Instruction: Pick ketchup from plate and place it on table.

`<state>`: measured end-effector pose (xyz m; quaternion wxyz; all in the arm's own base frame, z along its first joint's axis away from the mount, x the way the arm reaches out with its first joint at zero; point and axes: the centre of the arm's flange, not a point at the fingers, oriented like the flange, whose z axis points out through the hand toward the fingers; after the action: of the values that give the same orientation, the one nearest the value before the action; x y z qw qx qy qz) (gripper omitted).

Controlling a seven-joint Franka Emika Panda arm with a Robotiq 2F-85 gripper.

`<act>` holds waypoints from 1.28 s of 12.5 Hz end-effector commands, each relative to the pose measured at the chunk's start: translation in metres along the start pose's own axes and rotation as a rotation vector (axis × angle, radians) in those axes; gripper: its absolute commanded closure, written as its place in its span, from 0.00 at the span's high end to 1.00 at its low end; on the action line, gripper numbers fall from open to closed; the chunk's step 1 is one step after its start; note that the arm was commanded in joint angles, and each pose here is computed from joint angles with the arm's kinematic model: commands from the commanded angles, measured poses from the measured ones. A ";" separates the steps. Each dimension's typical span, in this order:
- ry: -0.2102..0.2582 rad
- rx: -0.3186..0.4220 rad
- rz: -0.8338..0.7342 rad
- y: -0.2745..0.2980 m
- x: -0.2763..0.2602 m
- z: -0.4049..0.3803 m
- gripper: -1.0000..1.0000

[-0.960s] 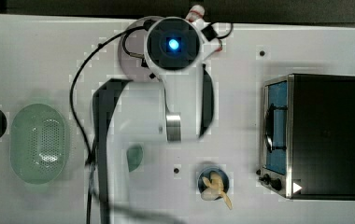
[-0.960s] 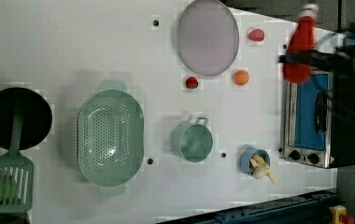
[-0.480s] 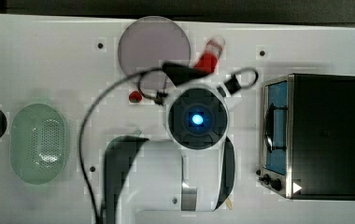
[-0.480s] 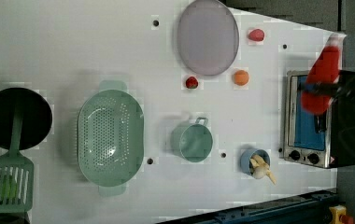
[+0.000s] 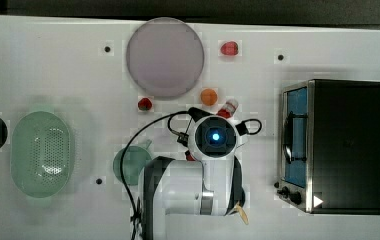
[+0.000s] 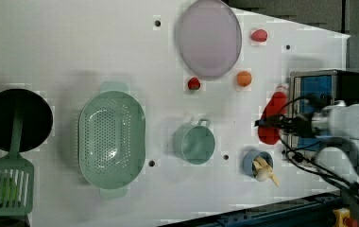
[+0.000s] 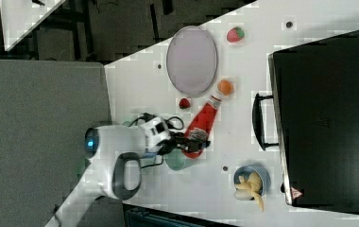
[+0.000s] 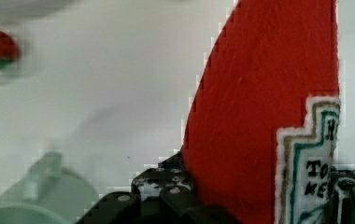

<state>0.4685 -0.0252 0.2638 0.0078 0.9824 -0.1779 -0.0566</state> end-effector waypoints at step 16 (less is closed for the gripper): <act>0.184 0.096 0.331 -0.039 0.028 -0.185 1.00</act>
<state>0.5158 -0.0053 0.3738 0.0093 0.9587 -0.2833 -0.0233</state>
